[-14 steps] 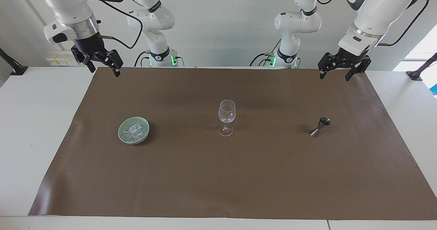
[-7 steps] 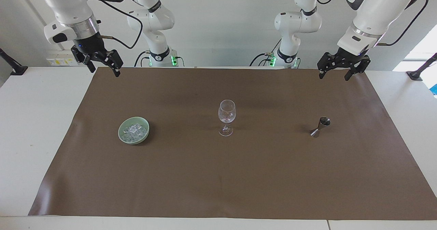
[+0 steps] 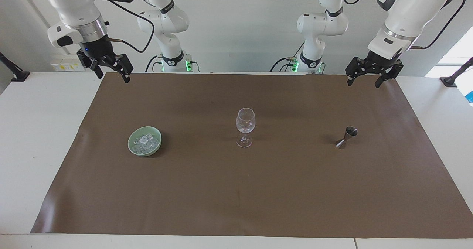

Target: Pour wine and add ice with both arms

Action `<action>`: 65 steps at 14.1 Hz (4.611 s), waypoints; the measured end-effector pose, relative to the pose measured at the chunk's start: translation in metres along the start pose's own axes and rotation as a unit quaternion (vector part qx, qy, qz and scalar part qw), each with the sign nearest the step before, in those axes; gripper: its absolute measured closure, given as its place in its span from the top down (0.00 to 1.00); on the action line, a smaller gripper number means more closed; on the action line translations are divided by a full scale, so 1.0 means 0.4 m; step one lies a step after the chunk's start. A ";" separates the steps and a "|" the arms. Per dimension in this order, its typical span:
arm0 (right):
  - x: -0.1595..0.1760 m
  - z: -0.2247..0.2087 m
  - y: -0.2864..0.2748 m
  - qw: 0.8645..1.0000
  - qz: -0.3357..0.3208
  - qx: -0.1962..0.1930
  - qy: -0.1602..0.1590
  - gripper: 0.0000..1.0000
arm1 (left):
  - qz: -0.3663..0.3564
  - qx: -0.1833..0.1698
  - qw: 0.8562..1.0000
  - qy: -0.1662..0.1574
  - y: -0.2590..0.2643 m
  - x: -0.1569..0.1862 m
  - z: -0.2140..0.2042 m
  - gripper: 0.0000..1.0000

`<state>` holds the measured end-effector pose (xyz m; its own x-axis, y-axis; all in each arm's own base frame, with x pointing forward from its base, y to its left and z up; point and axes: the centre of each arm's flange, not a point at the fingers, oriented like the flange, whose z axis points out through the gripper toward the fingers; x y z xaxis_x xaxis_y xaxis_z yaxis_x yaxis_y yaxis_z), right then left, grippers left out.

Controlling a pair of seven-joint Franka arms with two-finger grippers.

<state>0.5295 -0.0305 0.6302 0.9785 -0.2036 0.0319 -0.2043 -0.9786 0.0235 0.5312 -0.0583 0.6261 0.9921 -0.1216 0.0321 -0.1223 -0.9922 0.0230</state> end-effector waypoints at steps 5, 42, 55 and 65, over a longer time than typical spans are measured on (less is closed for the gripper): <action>0.000 0.000 0.000 1.000 0.000 0.000 0.000 1.00 | -0.004 0.000 1.000 0.005 -0.012 0.021 -0.008 1.00; 0.000 0.000 0.000 1.000 0.000 0.000 0.000 1.00 | -0.124 -0.053 0.989 -0.057 -0.271 0.234 0.199 1.00; 0.000 0.000 0.000 1.000 0.000 0.000 0.000 1.00 | -0.388 -0.186 0.889 -0.158 -0.390 0.210 0.358 1.00; 0.000 0.000 0.000 1.000 0.000 0.000 0.000 1.00 | -0.578 -0.275 0.728 -0.247 -0.537 0.183 0.509 1.00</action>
<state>0.5295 -0.0305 0.6302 0.9785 -0.2036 0.0319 -0.2044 -0.9786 0.0235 0.6360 0.1403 0.4201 0.3139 0.6559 -0.6864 0.9436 -0.2955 0.1492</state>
